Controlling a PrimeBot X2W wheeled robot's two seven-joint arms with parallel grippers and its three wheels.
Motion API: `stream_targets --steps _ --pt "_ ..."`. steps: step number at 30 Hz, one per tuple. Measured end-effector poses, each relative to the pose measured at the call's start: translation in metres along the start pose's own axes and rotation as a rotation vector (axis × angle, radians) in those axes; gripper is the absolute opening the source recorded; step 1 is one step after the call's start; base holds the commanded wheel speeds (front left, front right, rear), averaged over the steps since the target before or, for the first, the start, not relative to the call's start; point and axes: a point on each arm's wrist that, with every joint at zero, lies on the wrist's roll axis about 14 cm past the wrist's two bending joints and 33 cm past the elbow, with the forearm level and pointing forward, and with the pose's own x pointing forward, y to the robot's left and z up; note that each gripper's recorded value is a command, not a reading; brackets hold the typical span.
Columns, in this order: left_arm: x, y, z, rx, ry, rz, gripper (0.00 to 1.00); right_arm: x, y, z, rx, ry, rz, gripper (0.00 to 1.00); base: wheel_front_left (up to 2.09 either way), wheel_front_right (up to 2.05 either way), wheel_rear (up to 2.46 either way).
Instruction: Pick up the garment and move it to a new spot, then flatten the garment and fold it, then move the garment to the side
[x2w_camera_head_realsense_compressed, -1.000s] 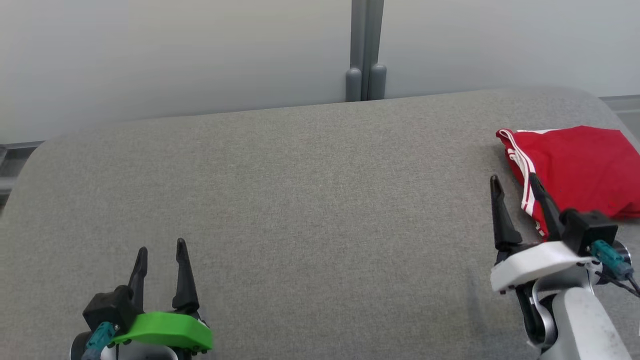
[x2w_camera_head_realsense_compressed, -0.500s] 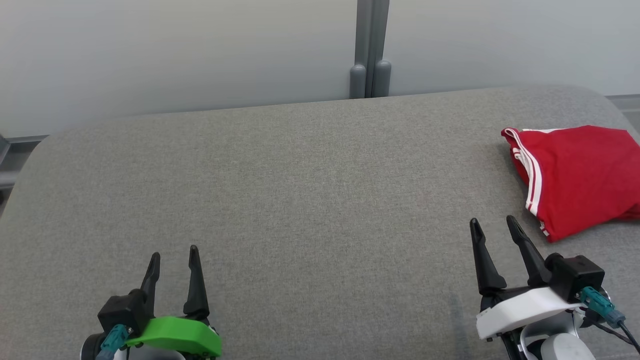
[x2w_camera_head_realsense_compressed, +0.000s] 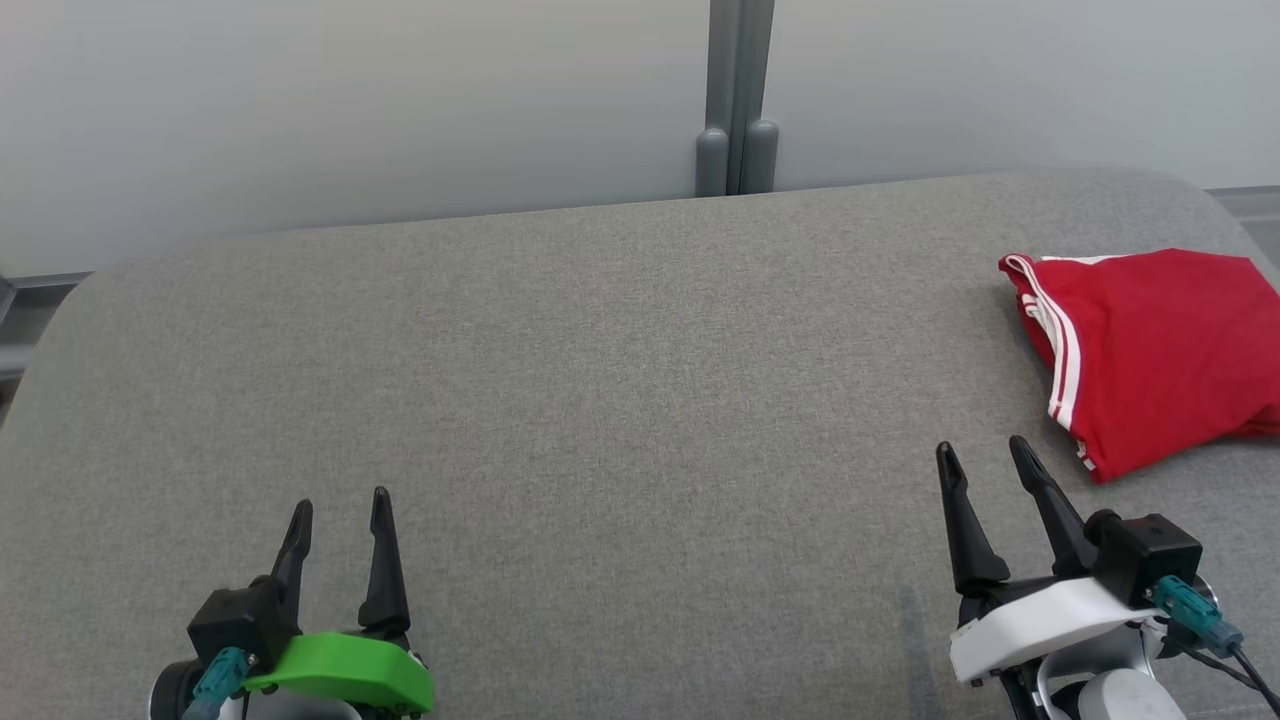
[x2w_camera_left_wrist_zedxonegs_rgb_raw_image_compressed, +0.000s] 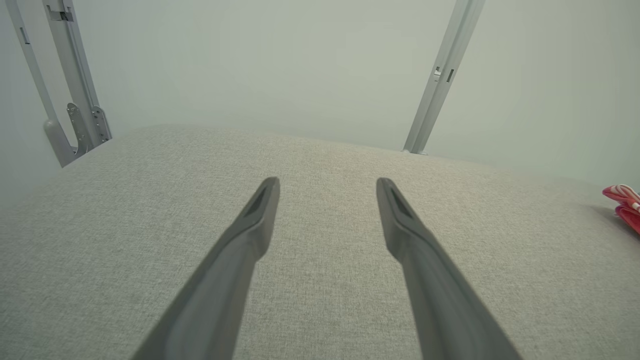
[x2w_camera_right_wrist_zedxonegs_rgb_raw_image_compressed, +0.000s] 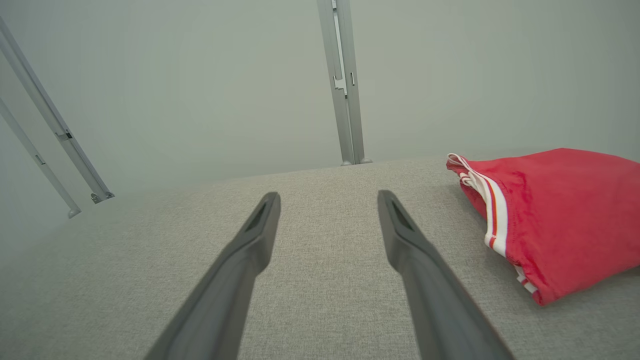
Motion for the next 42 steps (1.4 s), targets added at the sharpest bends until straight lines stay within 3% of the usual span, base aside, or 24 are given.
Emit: stream_targets --steps 22,23,27,42 --pt "-0.002 0.006 0.000 0.011 -0.002 0.016 1.00 0.006 0.004 -0.001 0.000 0.004 0.015 1.00 0.00 0.00 0.00" --pt "-0.003 0.007 -0.002 0.011 0.003 0.018 0.00 0.006 0.004 -0.003 0.001 0.010 0.014 0.00 0.00 0.00 0.00" --pt "-0.010 0.011 -0.019 0.007 0.060 0.034 0.00 -0.002 0.002 -0.021 0.019 0.067 0.000 0.00 0.00 0.00 0.00" --pt "-0.004 0.017 -0.026 -0.229 0.111 0.083 0.00 -0.002 -0.021 -0.028 0.253 0.101 -0.100 0.00 0.00 0.00 0.00"
